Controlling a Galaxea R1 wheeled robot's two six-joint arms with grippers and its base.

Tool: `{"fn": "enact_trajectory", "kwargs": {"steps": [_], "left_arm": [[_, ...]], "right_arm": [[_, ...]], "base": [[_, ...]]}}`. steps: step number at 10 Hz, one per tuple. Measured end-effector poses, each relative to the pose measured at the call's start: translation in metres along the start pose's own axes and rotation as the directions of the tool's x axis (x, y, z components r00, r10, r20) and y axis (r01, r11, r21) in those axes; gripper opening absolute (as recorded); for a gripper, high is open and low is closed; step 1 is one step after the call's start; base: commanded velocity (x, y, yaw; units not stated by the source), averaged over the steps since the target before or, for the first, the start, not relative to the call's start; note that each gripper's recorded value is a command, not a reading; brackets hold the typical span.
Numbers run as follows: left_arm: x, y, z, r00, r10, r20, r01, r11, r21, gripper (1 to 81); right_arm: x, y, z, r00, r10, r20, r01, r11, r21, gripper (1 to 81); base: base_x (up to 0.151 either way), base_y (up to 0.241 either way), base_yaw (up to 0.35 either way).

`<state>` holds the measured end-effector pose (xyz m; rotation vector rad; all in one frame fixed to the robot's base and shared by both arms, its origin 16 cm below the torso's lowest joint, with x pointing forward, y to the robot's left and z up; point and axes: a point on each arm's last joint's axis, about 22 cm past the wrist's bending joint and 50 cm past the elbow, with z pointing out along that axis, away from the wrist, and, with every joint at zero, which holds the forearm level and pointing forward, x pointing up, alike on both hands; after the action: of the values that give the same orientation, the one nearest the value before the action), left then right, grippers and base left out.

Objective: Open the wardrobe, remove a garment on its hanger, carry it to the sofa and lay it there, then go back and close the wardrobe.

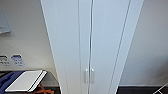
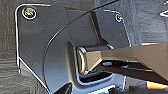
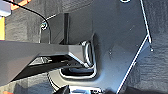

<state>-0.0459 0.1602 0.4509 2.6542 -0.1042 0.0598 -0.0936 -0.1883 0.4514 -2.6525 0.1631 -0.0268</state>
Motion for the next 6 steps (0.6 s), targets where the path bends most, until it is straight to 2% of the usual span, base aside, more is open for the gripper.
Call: {"fn": "enact_trajectory", "kwargs": {"steps": [3,6], "left_arm": [[0.000,0.001,-0.005,1.000,-0.003,0.001,0.003,1.000,-0.016,81.1],[0.025,-0.006,-0.034,1.000,0.003,-0.026,-0.005,0.998,-0.069,81.1]], "right_arm": [[0.008,-0.002,-0.006,1.000,-0.001,-0.007,0.001,1.000,0.022,81.1],[0.046,-0.006,-0.036,0.999,-0.011,-0.053,0.016,0.995,0.100,81.1]], "base": [[0.000,0.000,0.000],[0.000,0.000,0.000]]}}
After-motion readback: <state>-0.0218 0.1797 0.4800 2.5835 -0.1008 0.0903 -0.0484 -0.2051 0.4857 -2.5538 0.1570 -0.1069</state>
